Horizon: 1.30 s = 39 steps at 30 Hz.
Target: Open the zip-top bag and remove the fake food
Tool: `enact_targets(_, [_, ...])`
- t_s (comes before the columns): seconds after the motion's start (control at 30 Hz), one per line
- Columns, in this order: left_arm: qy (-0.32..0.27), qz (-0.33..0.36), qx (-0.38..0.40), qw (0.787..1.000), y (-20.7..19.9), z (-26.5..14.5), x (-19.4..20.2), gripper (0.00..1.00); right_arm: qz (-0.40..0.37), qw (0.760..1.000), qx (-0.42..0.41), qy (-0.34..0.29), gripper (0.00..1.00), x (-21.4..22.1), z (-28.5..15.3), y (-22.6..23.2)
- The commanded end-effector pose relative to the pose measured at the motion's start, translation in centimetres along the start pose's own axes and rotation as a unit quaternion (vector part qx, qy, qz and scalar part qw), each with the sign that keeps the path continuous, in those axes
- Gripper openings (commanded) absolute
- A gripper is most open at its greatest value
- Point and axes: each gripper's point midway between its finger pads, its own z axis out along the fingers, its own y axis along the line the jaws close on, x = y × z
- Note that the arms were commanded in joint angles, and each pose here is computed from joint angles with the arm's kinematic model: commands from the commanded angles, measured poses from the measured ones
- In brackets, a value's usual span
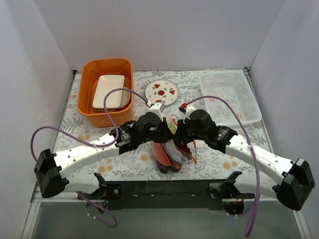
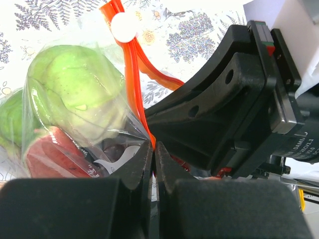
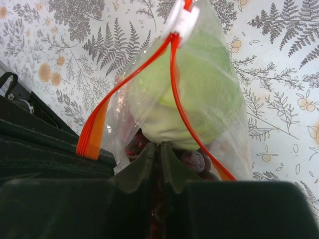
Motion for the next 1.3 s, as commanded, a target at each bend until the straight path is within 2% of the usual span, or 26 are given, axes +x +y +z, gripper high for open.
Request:
enact_targets(0.0, [-0.025, 0.002, 0.022, 0.999, -1.6, -1.0, -2.0, 0.00, -0.002, 1.000, -0.011, -0.022, 0.10, -1.6, -0.5, 0.9])
enact_targets(0.07, [-0.028, 0.000, 0.017, 0.999, -1.4, -1.2, -2.2, 0.00, -0.005, 1.000, -0.014, -0.027, 0.01, -2.3, -0.9, 1.3])
enact_targets(0.3, [-0.036, -0.004, -0.005, 0.999, -0.4, -2.4, -2.4, 0.00, -0.012, 0.998, -0.001, -0.061, 0.01, -4.4, -3.5, 1.7])
enact_targets(0.43, [-0.036, -0.002, -0.002, 0.999, -0.5, -2.8, -2.4, 0.00, -0.015, 0.998, 0.003, -0.057, 0.01, -4.4, -3.8, 1.7])
enact_targets(0.5, [-0.038, 0.003, 0.004, 0.999, -0.7, -3.1, -2.5, 0.00, -0.019, 0.999, -0.003, -0.045, 0.07, -3.9, -3.6, 1.8])
enact_targets(0.63, [-0.035, 0.008, 0.008, 0.999, -0.7, -3.0, -2.4, 0.00, -0.019, 0.999, 0.001, -0.038, 0.09, -3.2, -3.5, 1.4])
enact_targets(0.77, [-0.031, 0.008, 0.009, 0.999, -0.7, -2.8, -2.2, 0.00, -0.016, 0.999, 0.005, -0.046, 0.01, -3.7, -3.9, 1.5])
enact_targets(1.27, [-0.039, -0.006, 0.005, 0.999, -0.4, -2.4, -2.1, 0.00, -0.025, 0.992, 0.032, -0.116, 0.01, -9.5, -8.1, 2.9])
